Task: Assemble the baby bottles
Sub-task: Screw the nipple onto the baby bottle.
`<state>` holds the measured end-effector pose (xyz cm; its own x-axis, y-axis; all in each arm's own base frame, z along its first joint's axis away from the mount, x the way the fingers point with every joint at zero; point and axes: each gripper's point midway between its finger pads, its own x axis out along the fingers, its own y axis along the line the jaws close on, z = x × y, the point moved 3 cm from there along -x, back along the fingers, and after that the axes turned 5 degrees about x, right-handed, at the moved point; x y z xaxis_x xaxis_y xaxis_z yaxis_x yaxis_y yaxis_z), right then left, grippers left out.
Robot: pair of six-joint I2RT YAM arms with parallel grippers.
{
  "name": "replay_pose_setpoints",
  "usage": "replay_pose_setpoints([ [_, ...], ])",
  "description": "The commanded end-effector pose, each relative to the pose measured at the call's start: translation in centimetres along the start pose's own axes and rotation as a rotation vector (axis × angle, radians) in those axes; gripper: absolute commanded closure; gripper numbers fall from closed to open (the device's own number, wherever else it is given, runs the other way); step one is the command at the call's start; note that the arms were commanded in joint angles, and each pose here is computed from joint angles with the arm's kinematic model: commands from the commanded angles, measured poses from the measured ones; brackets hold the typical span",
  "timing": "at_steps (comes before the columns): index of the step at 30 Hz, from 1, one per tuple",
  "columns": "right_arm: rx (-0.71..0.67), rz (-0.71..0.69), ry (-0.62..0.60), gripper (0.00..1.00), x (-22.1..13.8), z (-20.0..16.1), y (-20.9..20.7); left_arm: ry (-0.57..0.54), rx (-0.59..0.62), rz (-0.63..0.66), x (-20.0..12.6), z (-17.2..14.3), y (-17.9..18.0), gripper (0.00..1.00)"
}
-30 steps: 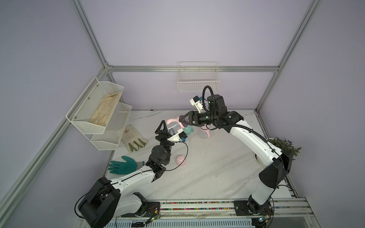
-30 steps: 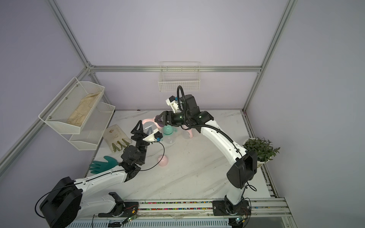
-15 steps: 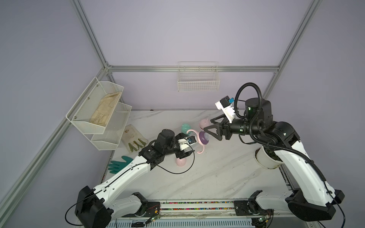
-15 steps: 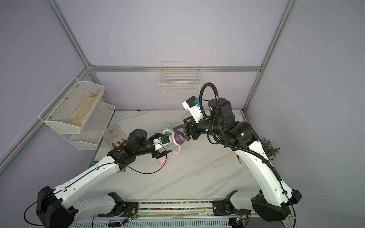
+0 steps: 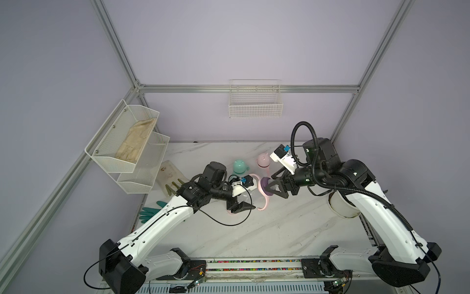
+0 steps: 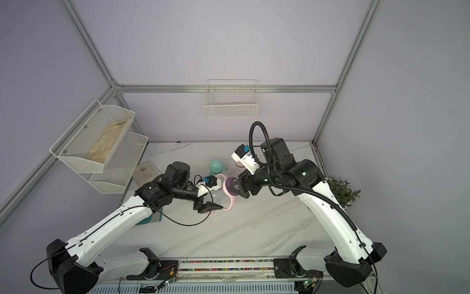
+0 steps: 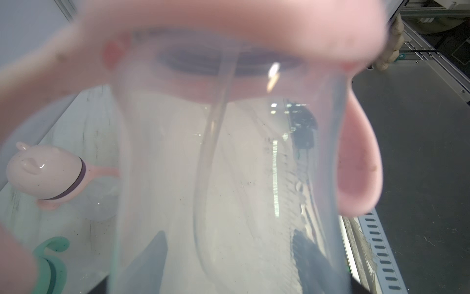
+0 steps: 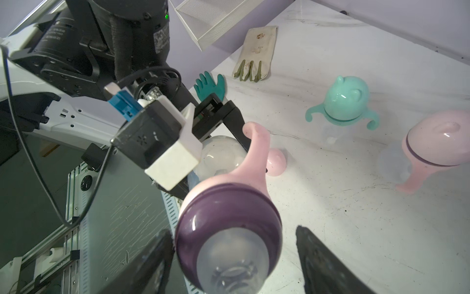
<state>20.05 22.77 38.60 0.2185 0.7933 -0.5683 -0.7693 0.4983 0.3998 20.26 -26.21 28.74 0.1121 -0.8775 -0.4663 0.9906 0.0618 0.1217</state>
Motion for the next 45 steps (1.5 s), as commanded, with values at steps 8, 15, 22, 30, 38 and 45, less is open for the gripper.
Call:
replay_pose_setpoints([
  [8, -0.004, 0.088, 0.073, 0.2, 1.3, -1.3, 0.5, -0.086, 0.072, 0.029, -1.9, 3.2, 0.1, 1.0],
  [15, 0.015, 0.082, 0.07, 0.39, 1.5, -1.0, 0.3, -0.074, 0.079, 0.051, -1.9, 3.0, 0.3, 1.0],
  [22, 0.062, 0.065, 0.038, 0.66, 2.2, -0.4, -0.3, -0.037, 0.092, 0.179, -2.1, 2.3, 2.0, 1.0],
  [30, 0.143, 0.087, -0.006, 0.87, 4.6, 0.9, -1.5, -0.019, 0.185, 0.567, -4.4, 1.2, 5.7, 1.0],
  [38, 0.249, 0.102, -0.022, 1.0, 7.9, 2.9, -3.4, -0.005, 0.343, 0.932, -8.1, 0.5, 7.6, 1.0],
  [45, 0.328, 0.192, -0.049, 1.0, 9.9, 4.9, -3.5, 0.025, 0.408, 1.164, -10.8, 0.2, 8.6, 1.0],
])
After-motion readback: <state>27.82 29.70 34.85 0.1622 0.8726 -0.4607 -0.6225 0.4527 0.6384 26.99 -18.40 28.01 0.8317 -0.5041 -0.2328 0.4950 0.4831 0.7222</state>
